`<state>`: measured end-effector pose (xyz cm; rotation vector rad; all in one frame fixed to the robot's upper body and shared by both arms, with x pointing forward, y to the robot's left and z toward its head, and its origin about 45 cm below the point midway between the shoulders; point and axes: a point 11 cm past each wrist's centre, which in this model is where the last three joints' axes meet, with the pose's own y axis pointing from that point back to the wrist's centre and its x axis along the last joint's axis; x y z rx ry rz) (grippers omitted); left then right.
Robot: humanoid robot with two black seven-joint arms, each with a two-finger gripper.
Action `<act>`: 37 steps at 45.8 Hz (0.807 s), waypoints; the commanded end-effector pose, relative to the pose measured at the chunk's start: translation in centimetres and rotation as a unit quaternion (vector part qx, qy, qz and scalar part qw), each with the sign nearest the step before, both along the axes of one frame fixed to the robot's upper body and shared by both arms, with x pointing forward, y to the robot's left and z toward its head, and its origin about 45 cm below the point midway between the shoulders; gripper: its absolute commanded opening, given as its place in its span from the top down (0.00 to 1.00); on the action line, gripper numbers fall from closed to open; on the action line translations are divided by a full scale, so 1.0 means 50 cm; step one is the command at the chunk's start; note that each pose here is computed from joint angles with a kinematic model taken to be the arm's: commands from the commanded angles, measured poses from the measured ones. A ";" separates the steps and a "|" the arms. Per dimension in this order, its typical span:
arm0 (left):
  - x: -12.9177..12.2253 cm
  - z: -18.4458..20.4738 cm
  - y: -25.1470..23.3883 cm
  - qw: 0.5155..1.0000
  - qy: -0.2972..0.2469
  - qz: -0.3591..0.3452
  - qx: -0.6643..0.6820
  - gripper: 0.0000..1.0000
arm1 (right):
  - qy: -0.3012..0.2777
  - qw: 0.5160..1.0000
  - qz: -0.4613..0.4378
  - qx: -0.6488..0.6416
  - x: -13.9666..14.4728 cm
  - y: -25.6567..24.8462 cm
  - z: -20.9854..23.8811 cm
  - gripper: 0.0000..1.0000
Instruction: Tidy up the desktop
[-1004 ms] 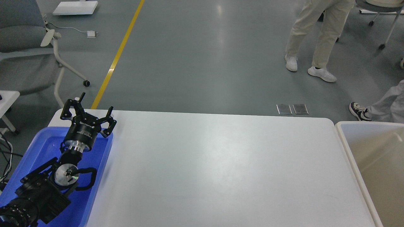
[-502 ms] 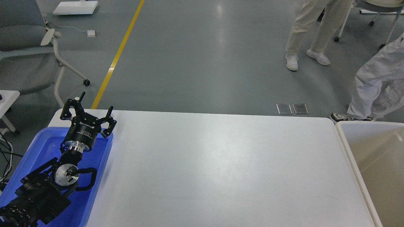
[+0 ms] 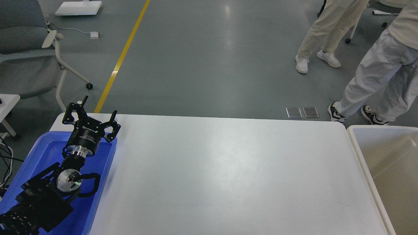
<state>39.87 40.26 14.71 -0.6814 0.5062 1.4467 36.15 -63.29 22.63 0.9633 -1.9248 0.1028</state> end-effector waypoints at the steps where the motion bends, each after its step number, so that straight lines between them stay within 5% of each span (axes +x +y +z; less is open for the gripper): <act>1: 0.000 -0.001 -0.001 1.000 0.000 0.000 -0.001 0.00 | 0.016 0.999 -0.032 0.015 -0.046 0.035 -0.115 1.00; 18: 0.000 -0.001 -0.001 1.000 0.000 0.000 -0.001 0.00 | 0.054 0.995 -0.039 0.077 -0.106 0.113 -0.268 1.00; 37: 0.000 0.000 0.000 1.000 0.000 0.000 0.000 0.00 | 0.063 0.994 -0.033 0.079 -0.112 0.121 -0.281 1.00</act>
